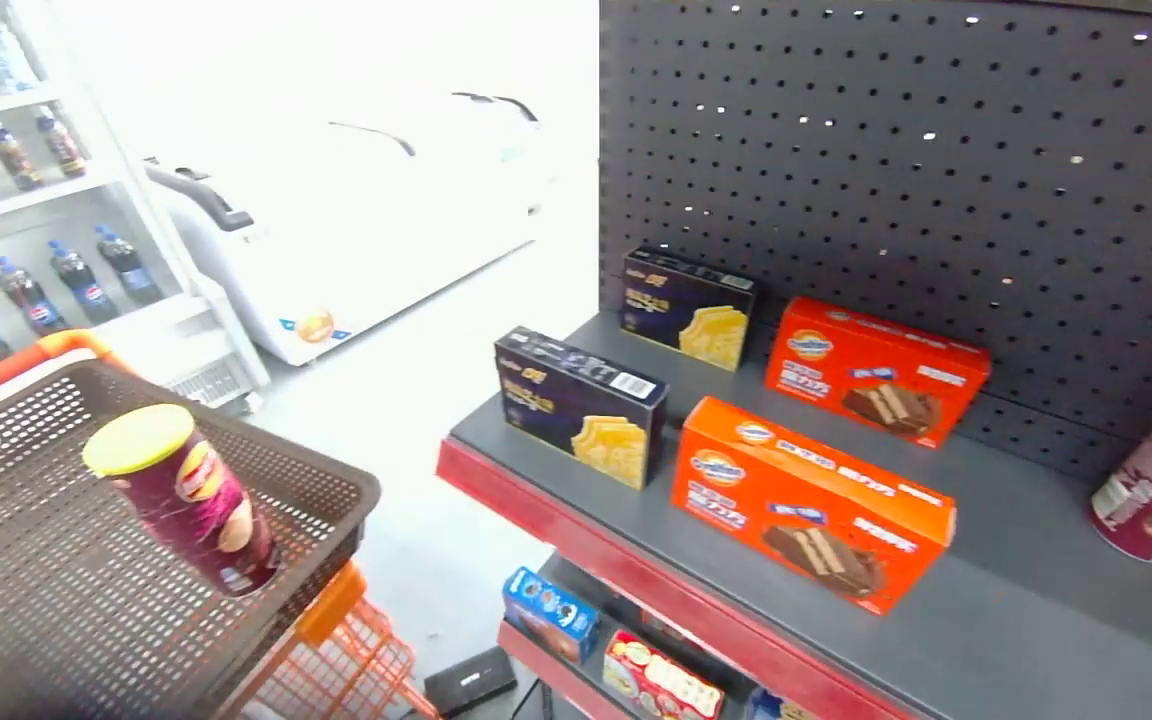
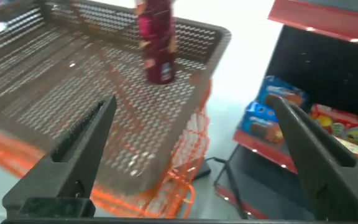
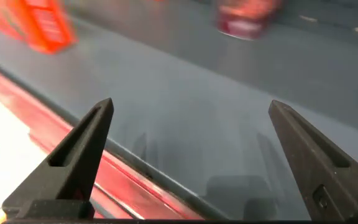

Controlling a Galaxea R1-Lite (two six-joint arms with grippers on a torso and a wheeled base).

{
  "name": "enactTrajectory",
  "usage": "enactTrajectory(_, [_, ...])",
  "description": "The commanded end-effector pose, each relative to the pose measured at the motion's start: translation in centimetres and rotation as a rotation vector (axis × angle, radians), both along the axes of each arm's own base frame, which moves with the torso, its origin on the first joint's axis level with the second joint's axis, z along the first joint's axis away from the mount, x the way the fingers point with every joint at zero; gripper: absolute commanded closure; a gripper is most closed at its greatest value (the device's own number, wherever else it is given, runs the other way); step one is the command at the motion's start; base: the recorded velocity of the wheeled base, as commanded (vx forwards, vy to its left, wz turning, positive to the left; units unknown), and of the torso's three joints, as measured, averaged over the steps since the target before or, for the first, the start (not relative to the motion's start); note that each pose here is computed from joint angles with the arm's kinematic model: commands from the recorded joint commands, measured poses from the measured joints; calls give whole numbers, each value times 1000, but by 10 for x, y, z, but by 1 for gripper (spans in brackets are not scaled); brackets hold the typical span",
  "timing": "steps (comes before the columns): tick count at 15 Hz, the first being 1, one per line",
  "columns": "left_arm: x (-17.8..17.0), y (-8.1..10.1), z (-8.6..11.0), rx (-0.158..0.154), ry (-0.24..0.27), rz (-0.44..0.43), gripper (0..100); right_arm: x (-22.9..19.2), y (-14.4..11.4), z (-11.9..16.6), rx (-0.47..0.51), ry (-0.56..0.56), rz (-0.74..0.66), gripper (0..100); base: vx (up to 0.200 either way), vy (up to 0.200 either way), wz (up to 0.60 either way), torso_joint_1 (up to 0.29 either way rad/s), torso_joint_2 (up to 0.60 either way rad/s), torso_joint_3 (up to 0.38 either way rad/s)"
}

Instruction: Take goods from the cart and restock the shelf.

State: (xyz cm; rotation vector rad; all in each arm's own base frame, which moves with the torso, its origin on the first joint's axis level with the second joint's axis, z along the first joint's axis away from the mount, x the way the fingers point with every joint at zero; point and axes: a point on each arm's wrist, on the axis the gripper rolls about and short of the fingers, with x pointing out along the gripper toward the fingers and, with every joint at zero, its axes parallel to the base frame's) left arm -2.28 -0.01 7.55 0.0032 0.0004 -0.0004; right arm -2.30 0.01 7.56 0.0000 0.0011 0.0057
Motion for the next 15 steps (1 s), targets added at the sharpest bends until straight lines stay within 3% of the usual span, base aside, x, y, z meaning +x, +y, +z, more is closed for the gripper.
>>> enactTrajectory(1, [0, 0, 0, 0, 0, 0, 0, 0, 0, 0, 0, 0, 0, 0, 0, 0, 600, 7, 2, -2])
enactTrajectory(3, [0, 0, 0, 0, 1, 0, 0, 0, 0, 0, 0, 0, 0, 0, 0, 0, 600, 5, -2, 2])
enactTrajectory(11, [0, 0, 0, 1, 0, 5, 0, 0, 0, 0, -2, 0, 0, 0, 0, 0, 0, 0, 0, 0])
enactTrajectory(12, [-1, 0, 4, 11, -13, -1, 0, 0, 0, 0, -2, 0, 0, 0, 0, 0, 0, 0, 0, 0])
enactTrajectory(13, [-2, 0, 18, 48, -21, -25, 0, 0, 0, 0, -2, 0, 0, 0, 0, 0, 0, 0, 0, 0])
enactTrajectory(14, [3, -1, 30, 66, 48, -64, 0, 0, 0, 0, -2, 0, 0, 0, 0, 0, 0, 0, 0, 0])
enactTrajectory(15, [8, -1, 42, 66, 75, -80, 0, 0, 0, 0, -2, 0, 0, 0, 0, 0, 0, 0, 0, 0])
